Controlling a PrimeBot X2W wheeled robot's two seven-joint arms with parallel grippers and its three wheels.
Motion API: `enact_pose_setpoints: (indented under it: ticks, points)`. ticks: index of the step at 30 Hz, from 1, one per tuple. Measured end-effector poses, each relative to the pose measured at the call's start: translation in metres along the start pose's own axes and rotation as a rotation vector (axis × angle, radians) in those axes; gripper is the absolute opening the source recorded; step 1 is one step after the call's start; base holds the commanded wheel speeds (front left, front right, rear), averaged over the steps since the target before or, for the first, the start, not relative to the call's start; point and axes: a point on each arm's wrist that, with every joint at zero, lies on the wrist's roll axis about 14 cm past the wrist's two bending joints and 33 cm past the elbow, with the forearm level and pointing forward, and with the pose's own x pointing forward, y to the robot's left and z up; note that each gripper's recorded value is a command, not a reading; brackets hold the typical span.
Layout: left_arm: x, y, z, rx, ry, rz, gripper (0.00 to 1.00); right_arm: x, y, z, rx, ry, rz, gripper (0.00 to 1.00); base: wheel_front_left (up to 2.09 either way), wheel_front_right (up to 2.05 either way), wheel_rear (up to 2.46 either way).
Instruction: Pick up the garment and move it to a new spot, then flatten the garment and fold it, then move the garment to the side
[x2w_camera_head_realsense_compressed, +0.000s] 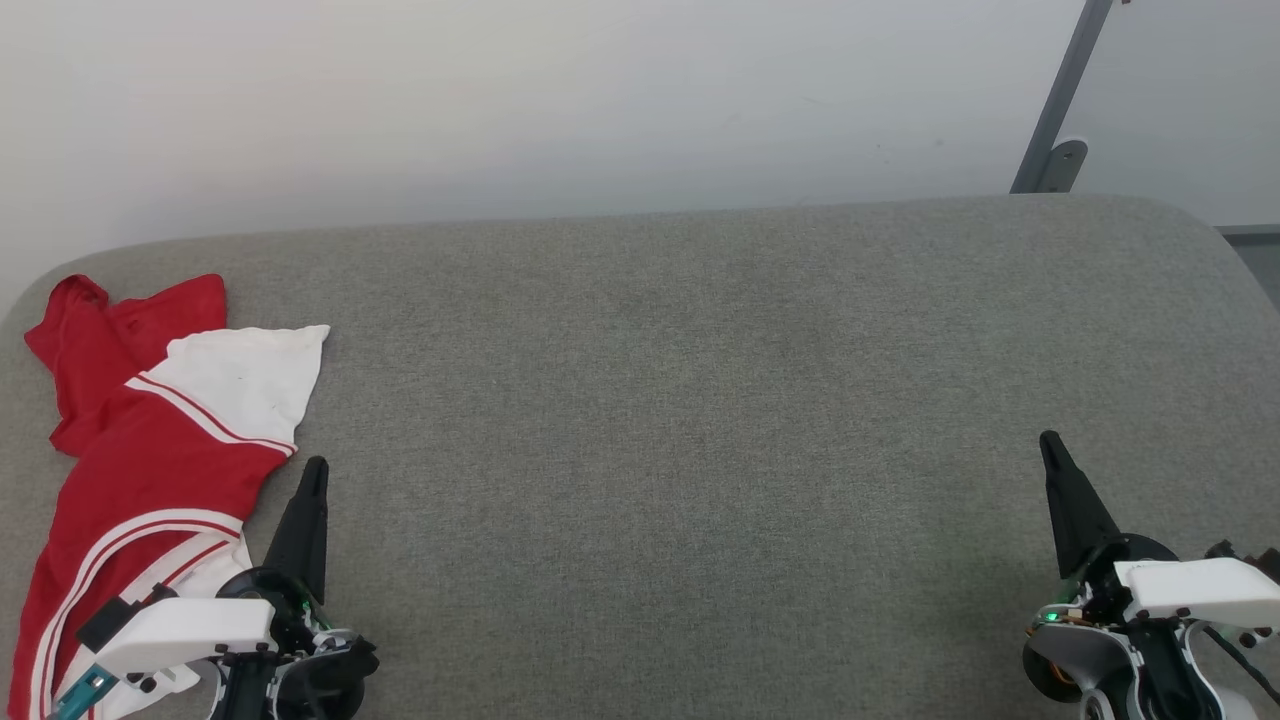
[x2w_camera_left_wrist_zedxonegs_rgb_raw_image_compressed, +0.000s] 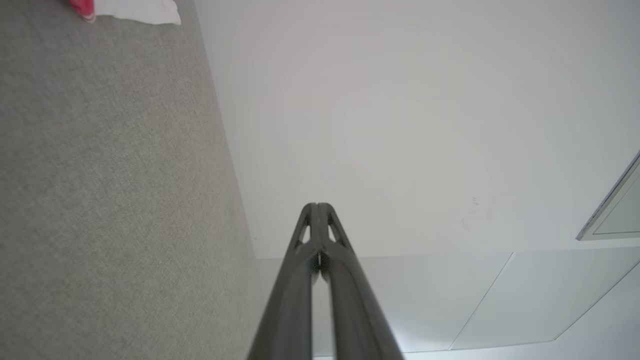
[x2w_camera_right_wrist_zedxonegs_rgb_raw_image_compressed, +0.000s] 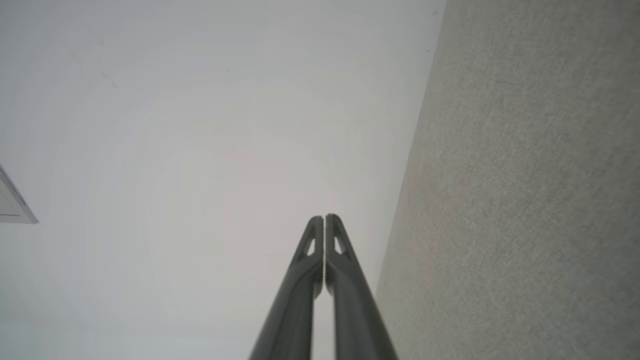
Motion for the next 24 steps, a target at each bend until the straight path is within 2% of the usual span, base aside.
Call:
enact_pose_setpoints:
  ticks: [24]
  points:
    - [0.0000,0.0000,0.0000,0.000,0.000,0.000,0.00,0.0000,0.0000,-0.0001,0.000,0.000,0.000,0.00,0.00,0.00,0.00]
